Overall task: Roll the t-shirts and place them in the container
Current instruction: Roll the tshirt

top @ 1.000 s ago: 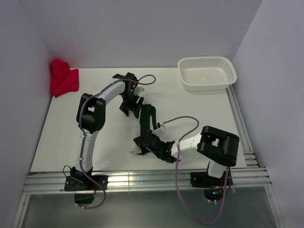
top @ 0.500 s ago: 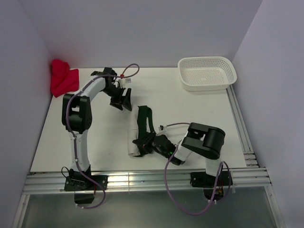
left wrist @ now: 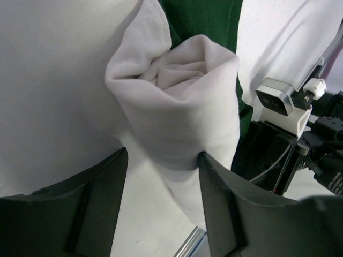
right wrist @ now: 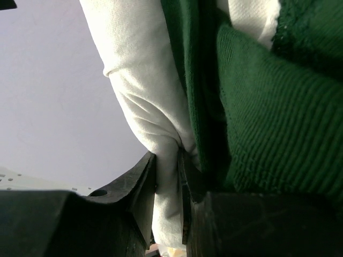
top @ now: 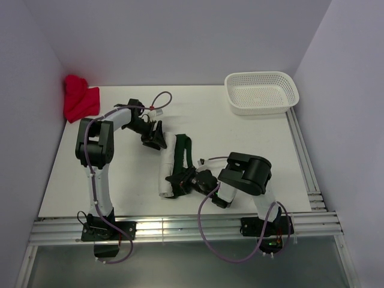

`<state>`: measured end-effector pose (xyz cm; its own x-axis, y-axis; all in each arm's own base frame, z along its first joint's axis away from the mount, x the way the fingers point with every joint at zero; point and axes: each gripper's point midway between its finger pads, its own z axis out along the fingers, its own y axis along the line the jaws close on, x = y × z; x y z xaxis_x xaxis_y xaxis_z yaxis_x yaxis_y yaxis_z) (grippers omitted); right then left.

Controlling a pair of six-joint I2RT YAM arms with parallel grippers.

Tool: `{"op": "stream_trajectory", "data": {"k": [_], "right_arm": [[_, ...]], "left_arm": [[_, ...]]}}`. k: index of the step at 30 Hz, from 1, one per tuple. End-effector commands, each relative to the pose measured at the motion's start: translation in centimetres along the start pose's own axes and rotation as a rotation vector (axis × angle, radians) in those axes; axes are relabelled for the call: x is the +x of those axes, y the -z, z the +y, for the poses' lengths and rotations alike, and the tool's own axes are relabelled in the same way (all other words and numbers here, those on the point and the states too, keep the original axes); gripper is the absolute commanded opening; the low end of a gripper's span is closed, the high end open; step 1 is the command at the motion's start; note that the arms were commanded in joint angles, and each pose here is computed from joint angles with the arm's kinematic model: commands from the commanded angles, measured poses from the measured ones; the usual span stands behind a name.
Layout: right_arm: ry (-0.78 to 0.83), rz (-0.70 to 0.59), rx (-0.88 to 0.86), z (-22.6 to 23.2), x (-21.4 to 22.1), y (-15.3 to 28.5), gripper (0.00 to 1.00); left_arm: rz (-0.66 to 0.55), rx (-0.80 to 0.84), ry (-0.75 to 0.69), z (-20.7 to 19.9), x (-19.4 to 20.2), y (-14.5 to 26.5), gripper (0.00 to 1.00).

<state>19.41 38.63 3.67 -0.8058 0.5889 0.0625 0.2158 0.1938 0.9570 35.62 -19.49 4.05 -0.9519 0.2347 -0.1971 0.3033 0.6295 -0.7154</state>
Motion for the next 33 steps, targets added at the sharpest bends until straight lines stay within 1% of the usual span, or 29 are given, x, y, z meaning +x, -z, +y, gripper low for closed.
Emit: {"op": "stream_trajectory", "data": {"k": [1, 2, 3, 5, 6, 7, 9, 10, 11, 12, 13, 14, 15, 16, 17, 18, 19, 20, 22, 23, 24, 25, 26, 28, 29, 33], "right_arm": [[0.056, 0.031, 0.23, -6.2, 0.1, 0.9, 0.23], [0.071, 0.023, 0.248, -6.3, -0.1, 0.9, 0.24], [0.085, 0.018, 0.256, -6.1, -0.2, 0.6, 0.25], [0.14, 0.005, 0.332, -6.9, -0.5, 1.0, 0.29], [0.178, -0.004, 0.38, -7.0, -0.8, 1.2, 0.3], [0.195, -0.017, 0.406, -7.2, -1.1, 1.4, 0.32], [0.237, -0.057, 0.444, -6.7, -1.8, 1.4, 0.37], [0.269, -0.071, 0.512, -7.2, -2.3, 2.4, 0.38], [0.285, -0.096, 0.54, -7.1, -2.7, 2.8, 0.43], [0.302, -0.12, 0.549, -6.2, -3.0, 2.6, 0.45], [0.345, -0.163, 0.617, -6.3, -3.7, 3.9, 0.47], [0.361, -0.185, 0.612, -4.8, -3.8, 3.4, 0.5], [0.39, -0.196, 0.624, -4.1, -3.9, 3.6, 0.51], [0.434, -0.233, 0.687, -4.2, -4.6, 4.7, 0.52], [0.462, -0.24, 0.702, -3.6, -4.4, 4.9, 0.54], [0.476, -0.257, 0.679, -1.4, -4.2, 4.1, 0.54], [0.511, -0.267, 0.741, -1.6, -4.4, 5.1, 0.54], [0.544, -0.293, 0.749, -0.9, -4.4, 5.2, 0.54], [0.583, -0.305, 0.765, 1.0, -4.0, 5.0, 0.54], [0.6, -0.323, 0.739, 2.9, -3.7, 4.3, 0.54], [0.635, -0.319, 0.789, 2.3, -3.8, 4.6, 0.54], [0.651, -0.33, 0.796, 2.7, -3.8, 4.4, 0.55], [0.656, -0.331, 0.781, 4.0, -3.4, 3.6, 0.55], [0.701, -0.326, 0.835, 3.4, -3.6, 3.2, 0.55], [0.705, -0.325, 0.82, 4.3, -3.3, 2.5, 0.55], [0.753, -0.298, 0.849, 3.8, -2.8, 0.8, 0.55]], "left_arm": [[-0.055, -0.072, 0.001, 0.7, -2.0, -0.9, 0.59], [-0.055, -0.091, 0.004, 0.7, -2.1, -0.9, 0.56], [-0.068, -0.139, 0.007, 1.0, -2.7, -0.6, 0.5], [-0.065, -0.203, 0.009, 1.2, -2.7, -0.5, 0.45], [-0.068, -0.233, 0.012, 1.3, -3.0, -0.3, 0.39], [-0.066, -0.288, 0.008, 1.7, -3.0, -0.3, 0.36], [-0.061, -0.337, 0.005, 2.0, -3.1, 0.0, 0.32], [-0.056, -0.376, -0.002, 2.2, -3.1, 0.0, 0.31], [-0.051, -0.397, -0.006, 2.3, -3.1, 0.1, 0.31], [-0.049, -0.412, -0.014, 2.2, -3.2, 0.2, 0.31], [-0.043, -0.45, -0.02, 2.5, -3.1, 0.3, 0.31], [-0.041, -0.466, -0.03, 2.5, -3.2, 0.4, 0.31], [-0.04, -0.479, -0.036, 2.3, -3.3, 0.6, 0.31], [-0.033, -0.494, -0.045, 2.2, -3.3, 0.5, 0.31], [-0.03, -0.515, -0.048, 2.5, -3.4, 0.6, 0.31], [-0.033, -0.526, -0.058, 2.3, -3.7, 0.8, 0.31], [-0.022, -0.537, -0.061, 2.3, -3.6, 0.7, 0.31], [-0.018, -0.546, -0.062, 2.3, -3.6, 0.7, 0.31], [-0.01, -0.575, -0.076, 2.3, -3.7, 0.7, 0.31], [-0.006, -0.582, -0.078, 2.3, -3.7, 0.6, 0.31], [-0.007, -0.596, -0.08, 2.3, -3.8, 0.7, 0.32], [0.005, -0.601, -0.084, 2.3, -3.6, 0.4, 0.32], [0.003, -0.606, -0.087, 2.1, -3.7, 0.3, 0.32], [0.006, -0.616, -0.093, 2.0, -3.8, 0.1, 0.32], [0.014, -0.619, -0.087, 2.0, -3.7, 0.0, 0.32], [0.023, -0.621, -0.09, 1.8, -3.9, -0.4, 0.33]]}}
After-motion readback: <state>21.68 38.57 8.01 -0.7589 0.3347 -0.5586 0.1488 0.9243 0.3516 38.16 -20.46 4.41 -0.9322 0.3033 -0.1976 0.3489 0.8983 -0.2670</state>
